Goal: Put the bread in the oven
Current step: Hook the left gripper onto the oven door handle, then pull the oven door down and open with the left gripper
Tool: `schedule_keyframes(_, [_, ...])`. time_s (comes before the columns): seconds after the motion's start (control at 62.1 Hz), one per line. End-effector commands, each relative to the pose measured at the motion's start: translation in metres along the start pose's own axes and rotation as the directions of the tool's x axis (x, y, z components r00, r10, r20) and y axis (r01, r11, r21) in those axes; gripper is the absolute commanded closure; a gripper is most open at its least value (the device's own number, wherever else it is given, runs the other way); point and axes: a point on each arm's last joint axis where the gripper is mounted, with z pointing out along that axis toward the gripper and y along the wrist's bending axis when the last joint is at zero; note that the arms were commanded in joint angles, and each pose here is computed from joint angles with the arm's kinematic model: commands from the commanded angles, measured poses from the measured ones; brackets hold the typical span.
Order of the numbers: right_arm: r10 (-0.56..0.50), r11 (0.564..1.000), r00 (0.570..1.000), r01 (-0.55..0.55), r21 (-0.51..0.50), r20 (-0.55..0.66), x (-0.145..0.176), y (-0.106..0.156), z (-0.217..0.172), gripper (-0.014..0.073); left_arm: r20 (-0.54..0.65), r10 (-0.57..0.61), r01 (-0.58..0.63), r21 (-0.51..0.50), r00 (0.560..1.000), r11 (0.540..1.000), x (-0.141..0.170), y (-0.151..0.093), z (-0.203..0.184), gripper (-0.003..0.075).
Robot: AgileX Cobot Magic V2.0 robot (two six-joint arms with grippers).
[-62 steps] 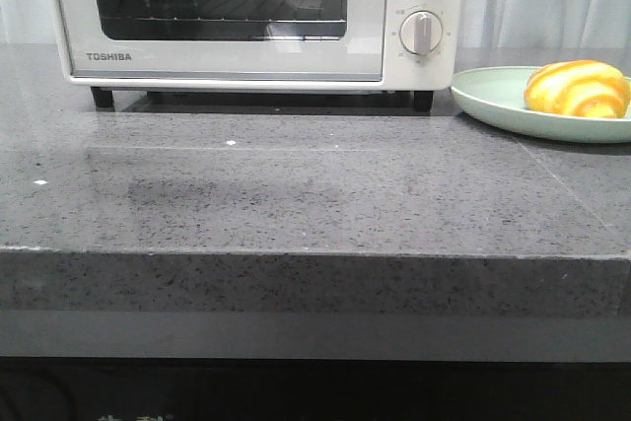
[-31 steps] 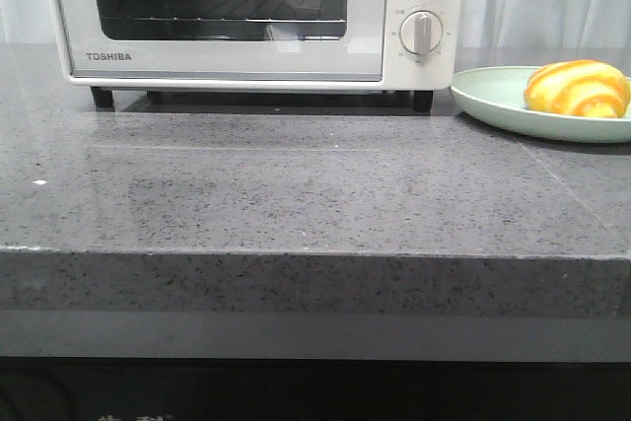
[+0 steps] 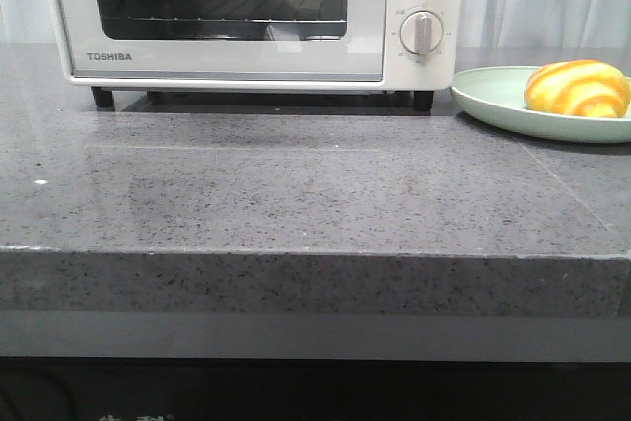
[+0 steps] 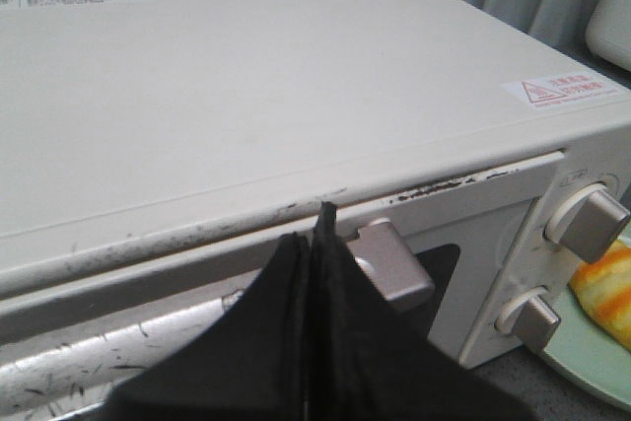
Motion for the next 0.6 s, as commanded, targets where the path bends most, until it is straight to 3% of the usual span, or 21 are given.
schedule_keyframes(0.0, [-0.006,1.000,0.996,0.006,0.001,0.088,-0.015,0.000,-0.004,0.0027,0.003,0.007,-0.007,0.012,1.000,1.000,-0.014,-0.003,-0.012,0.0738])
schedule_keyframes(0.37, [-0.006,1.000,0.997,0.006,0.001,0.076,-0.014,0.000,-0.004,0.0027,-0.218,0.019,-0.008,0.049,0.976,0.999,-0.019,-0.007,-0.069,0.0738])
schedule_keyframes(0.579, [-0.005,1.000,0.998,0.005,0.000,0.067,-0.013,0.000,-0.004,0.0027,-0.221,0.049,-0.037,0.056,0.974,0.998,-0.036,-0.008,-0.130,0.0738])
